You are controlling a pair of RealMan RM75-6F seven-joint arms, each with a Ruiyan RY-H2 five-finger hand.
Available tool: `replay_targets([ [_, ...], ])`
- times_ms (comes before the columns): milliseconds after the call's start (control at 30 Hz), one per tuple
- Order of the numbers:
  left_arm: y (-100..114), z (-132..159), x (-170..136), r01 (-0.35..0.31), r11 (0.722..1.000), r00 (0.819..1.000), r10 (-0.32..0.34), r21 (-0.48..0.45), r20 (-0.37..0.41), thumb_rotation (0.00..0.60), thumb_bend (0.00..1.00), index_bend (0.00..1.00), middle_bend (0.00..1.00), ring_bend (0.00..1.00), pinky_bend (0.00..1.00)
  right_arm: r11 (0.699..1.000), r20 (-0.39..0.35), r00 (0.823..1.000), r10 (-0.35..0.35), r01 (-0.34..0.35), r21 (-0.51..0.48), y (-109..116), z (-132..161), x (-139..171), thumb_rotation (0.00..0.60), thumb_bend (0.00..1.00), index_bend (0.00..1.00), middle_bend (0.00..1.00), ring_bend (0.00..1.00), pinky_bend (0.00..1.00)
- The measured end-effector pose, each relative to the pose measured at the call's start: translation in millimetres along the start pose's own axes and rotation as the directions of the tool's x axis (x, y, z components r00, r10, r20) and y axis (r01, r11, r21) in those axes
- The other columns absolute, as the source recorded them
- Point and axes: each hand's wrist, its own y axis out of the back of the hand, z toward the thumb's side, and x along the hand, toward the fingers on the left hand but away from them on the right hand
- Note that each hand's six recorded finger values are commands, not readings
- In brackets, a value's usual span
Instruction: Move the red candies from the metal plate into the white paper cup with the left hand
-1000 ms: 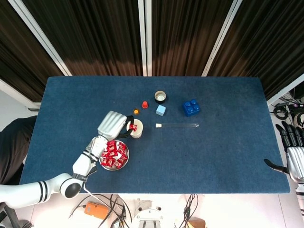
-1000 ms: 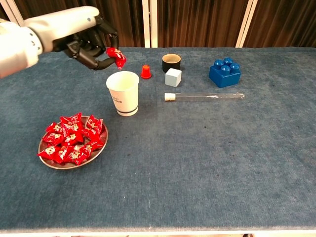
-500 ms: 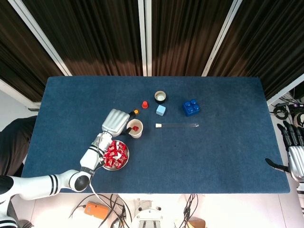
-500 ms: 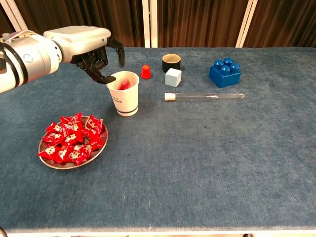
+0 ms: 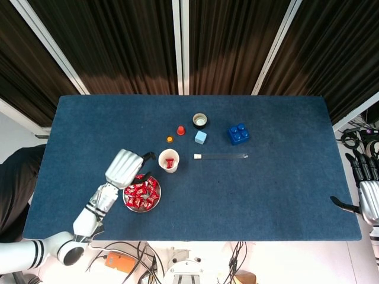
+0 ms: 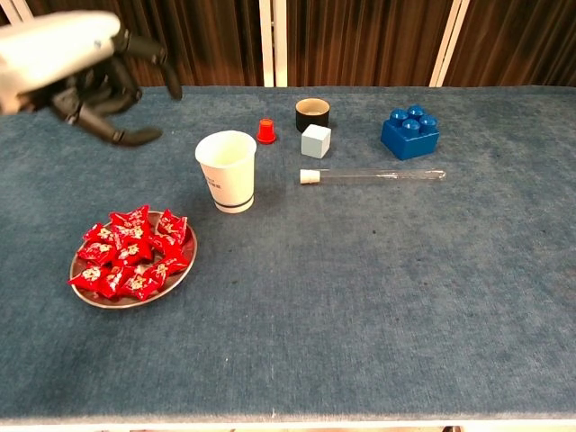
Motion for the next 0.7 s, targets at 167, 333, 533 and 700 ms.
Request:
replay_targets([
  [167,-32.3,4.3,-17.9,0.116,0.992,0.992,-0.118,0.053,0.045,0.6,0.25,0.41,0.9,0.83,0.79,1.0,-0.008,1.0,0.003,-0.002,0.004,-0.1,3.6,-0.1,0.6,0.19,0.0,0.03,0.0,0.03],
  [333,-57.8,8.8,-15.3,0.17,0.977,0.981,-0.181,0.132,0.075,0.6,0.26,0.4,0.9,0.83,0.79,1.0,0.003,1.0,0.003,-0.003,0.008,1.4,2.4,2.3,0.6,0.19,0.0,0.03,0.0,0.03],
  [533,-82.4,10.4,-12.1,0.237,0.947,0.963,-0.259,0.217,0.078,0.6,0.26,0.4,0.9,0.83,0.79,1.0,0.012,1.0,0.001,-0.001,0.008,2.3,0.5,5.5,0.6,0.18,0.0,0.03,0.0,0.03],
  [700,-91.1,5.4,-10.9,0.265,0.936,0.958,-0.283,0.23,0.052,0.6,0.26,0.4,0.9,0.84,0.79,1.0,0.014,1.0,0.005,-0.005,0.006,0.7,0.1,5.8,0.6,0.19,0.0,0.03,0.0,0.03],
])
